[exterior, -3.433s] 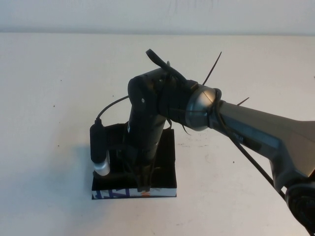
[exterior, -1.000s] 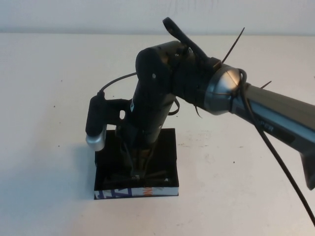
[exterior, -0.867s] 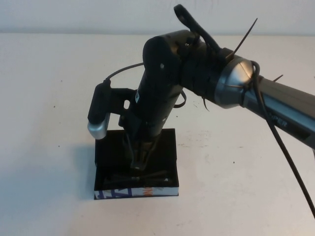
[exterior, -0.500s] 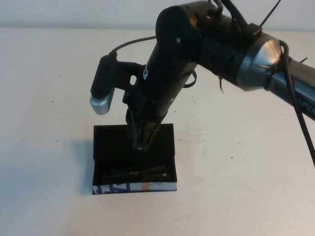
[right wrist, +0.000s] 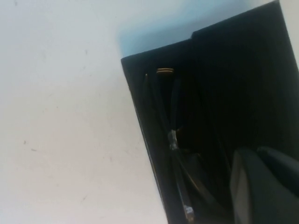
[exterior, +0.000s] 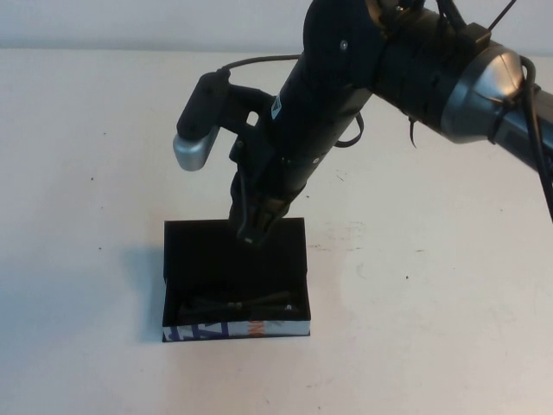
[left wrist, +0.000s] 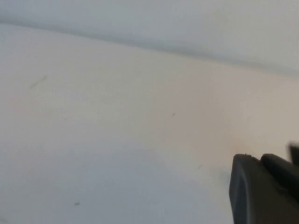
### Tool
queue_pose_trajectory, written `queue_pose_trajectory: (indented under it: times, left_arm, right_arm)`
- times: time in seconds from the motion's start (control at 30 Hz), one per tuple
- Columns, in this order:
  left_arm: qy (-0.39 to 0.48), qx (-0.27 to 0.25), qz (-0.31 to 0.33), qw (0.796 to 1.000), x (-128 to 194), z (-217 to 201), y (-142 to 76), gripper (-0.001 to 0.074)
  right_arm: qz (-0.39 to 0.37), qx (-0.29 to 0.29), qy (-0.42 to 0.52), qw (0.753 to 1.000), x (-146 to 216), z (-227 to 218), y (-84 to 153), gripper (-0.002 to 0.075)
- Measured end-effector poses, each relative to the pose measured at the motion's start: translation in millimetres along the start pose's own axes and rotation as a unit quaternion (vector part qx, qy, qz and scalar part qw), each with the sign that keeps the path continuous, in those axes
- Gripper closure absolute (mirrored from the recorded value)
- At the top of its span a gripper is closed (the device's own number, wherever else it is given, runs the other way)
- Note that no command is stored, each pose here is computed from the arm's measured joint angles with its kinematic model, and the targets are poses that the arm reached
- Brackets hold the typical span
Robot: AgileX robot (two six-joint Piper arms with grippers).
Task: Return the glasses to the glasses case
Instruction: Place the glasses in the glasses case, then close the glasses case
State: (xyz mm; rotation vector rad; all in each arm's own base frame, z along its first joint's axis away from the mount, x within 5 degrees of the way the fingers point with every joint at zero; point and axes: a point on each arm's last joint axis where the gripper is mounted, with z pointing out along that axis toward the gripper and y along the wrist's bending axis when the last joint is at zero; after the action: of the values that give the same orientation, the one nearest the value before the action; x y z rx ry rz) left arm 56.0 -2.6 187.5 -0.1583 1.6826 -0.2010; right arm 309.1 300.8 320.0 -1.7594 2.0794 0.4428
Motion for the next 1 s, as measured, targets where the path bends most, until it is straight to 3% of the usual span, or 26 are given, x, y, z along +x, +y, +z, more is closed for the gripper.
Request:
queue_pose_trajectory:
  times: [0.07,0.17,0.37,0.5,0.6,0.83,1.0]
  left_arm:
    - [-0.028,0.012,-0.076,0.997,-5.3,-0.2,-1.8,0.0736]
    - [-0.051,0.022,-0.138,0.989,-9.7,-0.6,-2.8,0.0736]
    - [0.06,0.034,-0.197,0.978,-2.1,5.6,-9.1,0.0736]
    - [0.161,0.068,-0.137,0.975,-11.6,16.3,-23.2,0.0736]
    - [0.257,0.098,-0.082,0.958,-19.2,28.2,-39.3,0.0736]
    - [0.452,0.161,0.052,0.876,-18.2,66.2,-75.6,0.0736]
    - [0.506,0.244,0.051,0.825,-4.2,88.1,-98.8,0.0736]
  right_arm:
    - [0.021,0.0,-0.001,1.0,1.3,-0.8,-2.0,0.0737]
    - [0.057,0.002,-0.003,0.998,3.7,-2.3,-6.0,0.0737]
    - [0.116,0.015,-0.016,0.993,3.6,-1.5,-11.9,0.0737]
    - [0.153,0.024,-0.022,0.988,3.2,4.6,-16.4,0.0737]
    - [0.165,0.026,-0.02,0.986,4.8,8.2,-19.5,0.0737]
    - [0.18,0.033,-0.025,0.983,5.2,8.5,-22.6,0.0737]
    - [0.185,0.039,-0.031,0.982,6.3,7.4,-26.3,0.0737]
